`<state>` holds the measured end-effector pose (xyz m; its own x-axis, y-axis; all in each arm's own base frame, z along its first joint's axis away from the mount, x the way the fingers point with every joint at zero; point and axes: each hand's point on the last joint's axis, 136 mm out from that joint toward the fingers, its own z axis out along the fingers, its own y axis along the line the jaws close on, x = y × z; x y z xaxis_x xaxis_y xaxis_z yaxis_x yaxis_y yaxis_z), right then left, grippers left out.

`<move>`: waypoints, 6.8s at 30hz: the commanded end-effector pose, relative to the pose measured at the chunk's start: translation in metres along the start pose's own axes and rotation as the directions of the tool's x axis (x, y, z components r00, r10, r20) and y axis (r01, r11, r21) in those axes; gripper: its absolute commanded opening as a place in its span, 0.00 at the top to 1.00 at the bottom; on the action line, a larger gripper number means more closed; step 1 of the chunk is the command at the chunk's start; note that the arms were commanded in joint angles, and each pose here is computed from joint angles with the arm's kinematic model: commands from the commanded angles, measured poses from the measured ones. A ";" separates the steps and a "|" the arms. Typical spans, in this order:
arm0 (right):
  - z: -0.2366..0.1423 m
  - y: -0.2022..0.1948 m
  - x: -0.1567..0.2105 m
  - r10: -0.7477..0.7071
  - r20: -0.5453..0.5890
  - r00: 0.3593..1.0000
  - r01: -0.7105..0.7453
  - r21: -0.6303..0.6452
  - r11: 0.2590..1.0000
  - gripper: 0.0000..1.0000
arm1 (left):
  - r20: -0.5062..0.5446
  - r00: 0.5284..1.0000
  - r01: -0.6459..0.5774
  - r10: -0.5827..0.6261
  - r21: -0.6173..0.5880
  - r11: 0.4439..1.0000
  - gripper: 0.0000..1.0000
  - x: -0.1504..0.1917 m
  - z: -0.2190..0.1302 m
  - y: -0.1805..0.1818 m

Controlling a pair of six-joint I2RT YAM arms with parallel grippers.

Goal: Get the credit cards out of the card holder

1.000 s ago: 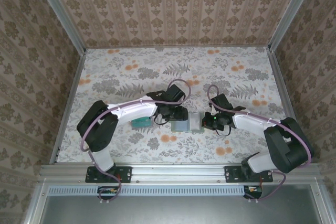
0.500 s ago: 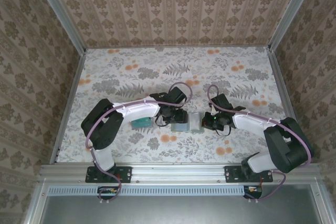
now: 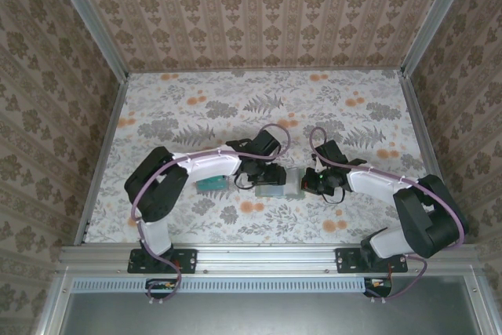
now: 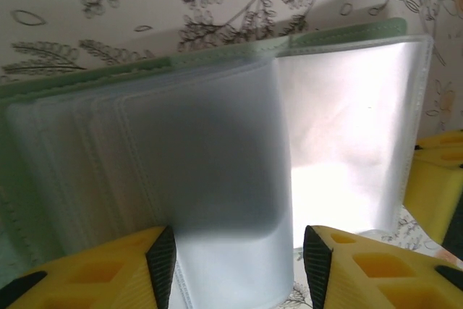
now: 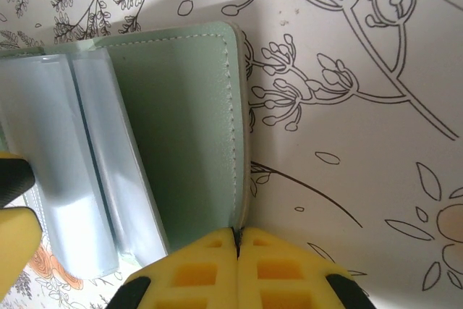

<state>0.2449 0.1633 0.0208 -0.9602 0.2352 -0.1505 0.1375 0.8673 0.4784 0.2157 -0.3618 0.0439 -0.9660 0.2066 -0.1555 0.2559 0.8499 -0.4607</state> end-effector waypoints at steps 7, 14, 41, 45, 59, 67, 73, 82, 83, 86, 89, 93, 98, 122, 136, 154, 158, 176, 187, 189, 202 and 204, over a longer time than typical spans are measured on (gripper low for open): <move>0.002 -0.003 0.006 0.018 -0.022 1.000 -0.019 -0.004 1.000 1.00 | 0.003 0.996 -0.087 0.087 0.074 0.993 0.47 -0.001 -0.005 -0.028; 0.002 -0.004 0.007 0.018 -0.021 1.000 -0.018 -0.004 1.000 1.00 | 0.072 0.995 -0.064 0.069 -0.066 0.996 0.47 -0.006 -0.027 0.005; 0.004 -0.002 0.007 0.020 -0.022 1.000 -0.020 -0.006 1.000 1.00 | -0.015 1.000 -0.014 0.012 -0.079 0.997 0.47 0.010 0.004 0.022; 0.004 -0.002 0.007 0.020 -0.023 1.000 -0.020 -0.006 1.000 1.00 | -0.008 1.000 -0.015 0.015 -0.021 1.000 0.46 0.007 0.006 0.011; 0.005 -0.003 0.007 0.020 -0.026 0.999 -0.020 -0.004 1.000 1.00 | 0.027 0.997 -0.080 0.078 0.107 0.991 0.44 -0.007 -0.007 -0.029; 0.005 -0.003 0.006 0.023 -0.025 0.999 -0.023 -0.001 1.000 0.99 | 0.015 0.985 -0.171 0.171 0.178 0.969 0.43 -0.008 -0.010 -0.066; -0.003 -0.005 -0.001 0.031 0.006 1.000 -0.031 0.015 0.999 0.95 | 0.018 0.986 -0.167 0.166 0.161 0.973 0.44 -0.007 -0.009 -0.062; -0.029 -0.002 -0.019 0.010 0.083 0.996 -0.013 0.032 0.999 0.83 | 0.079 0.993 -0.090 0.084 0.074 0.993 0.49 -0.014 -0.028 -0.020; -0.033 0.000 -0.021 0.001 0.092 0.996 -0.004 0.030 1.000 0.82 | 0.086 0.994 -0.075 0.070 0.061 0.995 0.51 -0.015 -0.030 -0.013; -0.043 0.011 -0.028 -0.015 0.115 0.993 0.015 0.004 1.000 0.79 | 0.099 0.995 -0.036 0.033 0.030 0.999 0.61 -0.014 -0.033 0.006; -0.049 0.024 -0.032 -0.022 0.121 0.992 0.027 -0.037 0.999 0.78 | 0.095 0.995 -0.005 0.005 0.000 1.000 0.72 -0.011 -0.031 0.021; -0.055 0.045 -0.033 -0.051 0.126 0.991 0.064 -0.103 0.993 0.79 | 0.087 0.996 0.010 -0.008 -0.015 1.000 0.80 -0.007 -0.025 0.030; -0.046 0.074 -0.027 -0.067 0.072 0.995 0.081 -0.227 0.971 0.81 | 0.075 0.997 0.027 -0.026 -0.010 1.000 0.82 -0.003 -0.015 0.034; 0.013 0.061 -0.009 -0.022 -0.096 0.995 -0.001 -0.234 0.972 0.81 | 0.020 1.000 0.017 -0.015 -0.063 0.998 0.84 0.010 0.004 0.035; 0.024 0.060 -0.006 -0.013 -0.130 0.991 -0.020 -0.249 0.968 0.82 | 0.012 1.000 0.016 -0.015 -0.071 0.997 0.84 0.012 0.005 0.037; 0.016 0.052 -0.009 -0.028 -0.110 0.994 0.006 -0.196 0.981 0.81 | 0.007 1.000 0.016 -0.015 -0.081 0.997 0.84 0.014 0.005 0.039; 0.012 0.051 -0.013 -0.027 -0.102 0.994 0.006 -0.200 0.980 0.82 | 0.004 1.000 0.015 -0.015 -0.082 0.996 0.85 0.015 0.005 0.039; 0.029 0.061 -0.001 -0.025 -0.176 0.984 -0.023 -0.263 0.964 0.82 | 0.000 1.000 0.009 -0.009 -0.072 0.997 0.85 0.015 0.006 0.035; 0.027 0.069 -0.001 -0.032 -0.177 0.984 -0.023 -0.304 0.952 0.95 | -0.006 1.000 0.006 -0.007 -0.075 0.997 0.85 0.016 0.008 0.035; 0.026 0.067 0.000 -0.032 -0.173 0.984 -0.021 -0.296 0.955 0.99 | -0.005 1.000 0.007 -0.007 -0.076 0.997 0.85 0.016 0.007 0.035; 0.014 0.039 -0.002 -0.012 -0.147 0.989 -0.024 -0.238 0.971 1.00 | -0.010 0.999 0.043 -0.045 -0.132 0.990 0.91 0.023 0.004 0.055; 0.014 0.037 -0.001 -0.012 -0.148 0.989 -0.024 -0.238 0.971 1.00 | -0.009 0.999 0.040 -0.041 -0.132 0.990 0.92 0.023 0.004 0.055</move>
<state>0.2646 0.2070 0.0291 -0.9841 0.1735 -0.0388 0.1002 0.7216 0.6851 0.2175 -0.3326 0.0286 -0.9656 0.1830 -0.1845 0.2451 0.8772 -0.4129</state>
